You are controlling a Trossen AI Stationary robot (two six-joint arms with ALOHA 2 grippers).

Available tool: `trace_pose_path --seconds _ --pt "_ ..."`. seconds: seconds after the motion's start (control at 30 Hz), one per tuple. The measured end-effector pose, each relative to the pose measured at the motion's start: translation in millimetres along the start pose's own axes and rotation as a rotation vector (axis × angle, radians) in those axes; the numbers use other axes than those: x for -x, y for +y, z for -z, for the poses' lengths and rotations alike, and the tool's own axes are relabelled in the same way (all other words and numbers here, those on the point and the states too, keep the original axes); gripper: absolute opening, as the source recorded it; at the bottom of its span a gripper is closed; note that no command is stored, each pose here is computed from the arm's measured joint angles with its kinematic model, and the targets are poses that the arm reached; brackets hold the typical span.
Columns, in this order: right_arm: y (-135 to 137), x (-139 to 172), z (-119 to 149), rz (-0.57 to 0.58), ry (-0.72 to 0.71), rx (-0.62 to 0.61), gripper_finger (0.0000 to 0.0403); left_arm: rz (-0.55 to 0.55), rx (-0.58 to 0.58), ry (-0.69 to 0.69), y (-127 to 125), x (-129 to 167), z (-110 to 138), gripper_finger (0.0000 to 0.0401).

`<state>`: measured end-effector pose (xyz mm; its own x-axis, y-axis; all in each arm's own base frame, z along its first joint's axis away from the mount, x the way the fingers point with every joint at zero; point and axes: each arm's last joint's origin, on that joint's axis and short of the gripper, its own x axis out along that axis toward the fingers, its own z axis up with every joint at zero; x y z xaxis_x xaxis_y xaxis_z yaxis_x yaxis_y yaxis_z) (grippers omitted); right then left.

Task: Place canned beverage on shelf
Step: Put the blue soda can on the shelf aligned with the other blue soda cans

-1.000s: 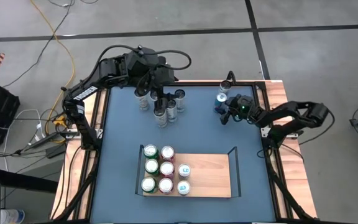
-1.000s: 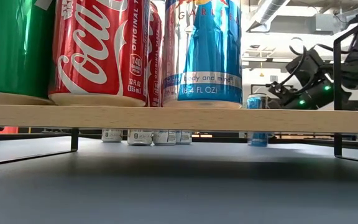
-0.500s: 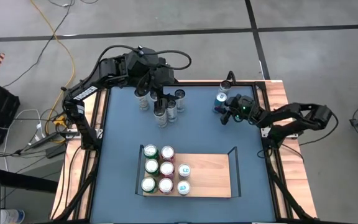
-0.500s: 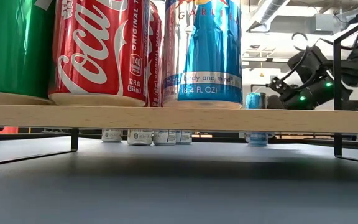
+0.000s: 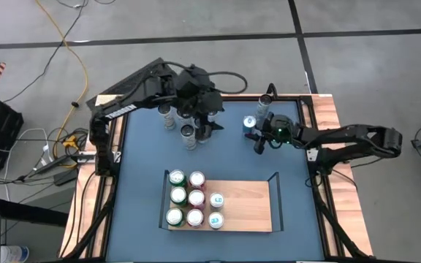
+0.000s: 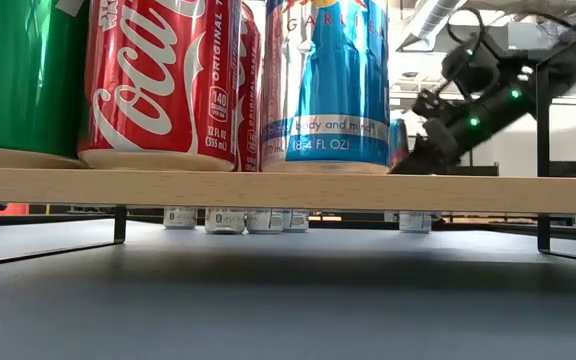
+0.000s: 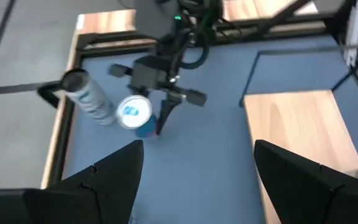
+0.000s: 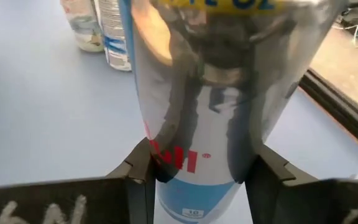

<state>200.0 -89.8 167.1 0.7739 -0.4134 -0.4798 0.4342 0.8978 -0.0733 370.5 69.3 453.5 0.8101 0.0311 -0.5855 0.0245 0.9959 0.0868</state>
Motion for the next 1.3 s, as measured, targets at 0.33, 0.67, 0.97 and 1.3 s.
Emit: trace_pose_path --seconds 0.33,0.67,0.97,1.3 --pt "30 8 -57 -0.064 -0.007 0.107 0.0167 -0.049 -0.137 0.052 -17 -19 0 0.0291" --pt "45 14 -69 -0.068 -0.018 0.142 0.0169 -0.127 -0.235 0.109 -15 -44 4 0.0291" --pt "50 15 -67 -0.052 0.001 0.152 0.0170 -0.096 -0.307 0.153 -16 -77 12 0.0291" --pt "54 16 -65 -0.047 0.011 0.162 0.0170 -0.131 -0.332 0.175 -15 -104 17 0.0291"
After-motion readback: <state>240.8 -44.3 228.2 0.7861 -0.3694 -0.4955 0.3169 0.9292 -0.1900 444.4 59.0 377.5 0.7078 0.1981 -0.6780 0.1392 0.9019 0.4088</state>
